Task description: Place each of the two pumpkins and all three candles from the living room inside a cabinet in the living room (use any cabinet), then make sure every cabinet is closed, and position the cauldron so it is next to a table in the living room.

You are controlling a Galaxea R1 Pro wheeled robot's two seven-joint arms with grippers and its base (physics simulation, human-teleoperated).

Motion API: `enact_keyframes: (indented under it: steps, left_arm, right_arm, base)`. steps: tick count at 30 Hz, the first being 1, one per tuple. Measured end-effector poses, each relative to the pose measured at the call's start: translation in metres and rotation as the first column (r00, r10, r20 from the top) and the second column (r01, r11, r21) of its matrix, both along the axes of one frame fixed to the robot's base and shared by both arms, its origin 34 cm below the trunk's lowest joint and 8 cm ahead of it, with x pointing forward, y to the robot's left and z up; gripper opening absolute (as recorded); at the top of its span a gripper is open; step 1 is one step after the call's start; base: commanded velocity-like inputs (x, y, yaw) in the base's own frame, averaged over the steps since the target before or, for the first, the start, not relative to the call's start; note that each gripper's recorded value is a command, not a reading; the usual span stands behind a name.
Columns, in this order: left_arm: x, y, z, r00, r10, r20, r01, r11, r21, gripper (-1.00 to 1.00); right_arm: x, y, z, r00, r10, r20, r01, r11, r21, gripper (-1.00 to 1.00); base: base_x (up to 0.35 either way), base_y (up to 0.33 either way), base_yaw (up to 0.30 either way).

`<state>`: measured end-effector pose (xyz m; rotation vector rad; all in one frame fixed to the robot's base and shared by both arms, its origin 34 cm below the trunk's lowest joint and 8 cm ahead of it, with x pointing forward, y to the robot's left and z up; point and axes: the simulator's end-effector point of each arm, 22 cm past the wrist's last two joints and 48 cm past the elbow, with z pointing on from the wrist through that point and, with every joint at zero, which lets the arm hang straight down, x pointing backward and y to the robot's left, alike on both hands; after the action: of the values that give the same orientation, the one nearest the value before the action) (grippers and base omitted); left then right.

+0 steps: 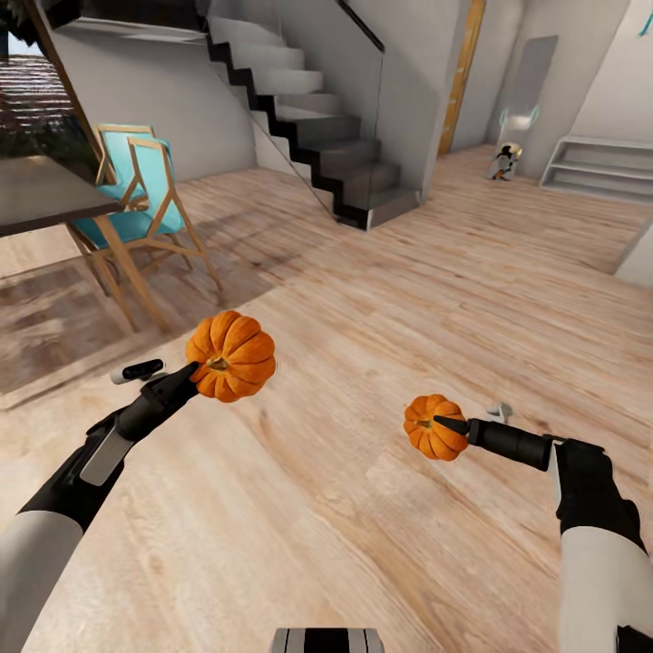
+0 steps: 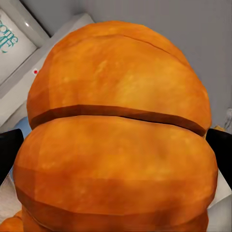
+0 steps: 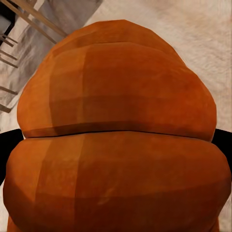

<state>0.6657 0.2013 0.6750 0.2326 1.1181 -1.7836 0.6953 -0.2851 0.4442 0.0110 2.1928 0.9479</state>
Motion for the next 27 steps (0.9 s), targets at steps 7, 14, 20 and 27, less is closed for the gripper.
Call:
enact_keyframes:
  steps: [7, 14, 20, 27]
  left_arm:
    - [-0.006, 0.0, 0.02, 0.999, -0.001, 0.033, 0.001, 1.0, 0.0, -1.0]
    - [-0.013, 0.0, 0.04, 0.998, -0.001, 0.067, 0.001, 1.0, 0.0, -1.0]
    - [-0.019, 0.0, 0.057, 0.995, -0.001, 0.095, 0.001, 1.0, 0.0, -1.0]
    - [-0.027, 0.0, 0.077, 0.992, 0.001, 0.129, -0.001, 1.0, -0.001, -1.0]
  right_arm:
    - [0.002, 0.0, 0.021, 0.999, 0.0, 0.034, 0.0, 1.0, -0.001, -1.0]
    - [0.003, 0.0, 0.042, 0.998, 0.0, 0.067, 0.0, 1.0, -0.001, -1.0]
    - [0.003, 0.0, 0.06, 0.996, 0.0, 0.095, 0.0, 1.0, -0.002, -1.0]
    - [0.003, 0.0, 0.082, 0.992, 0.0, 0.129, 0.0, 1.0, -0.001, -1.0]
  base:
    - [0.0, 0.0, 0.257]
    - [0.0, 0.0, 0.259]
    - [0.0, 0.0, 0.264]
    - [0.0, 0.0, 0.265]
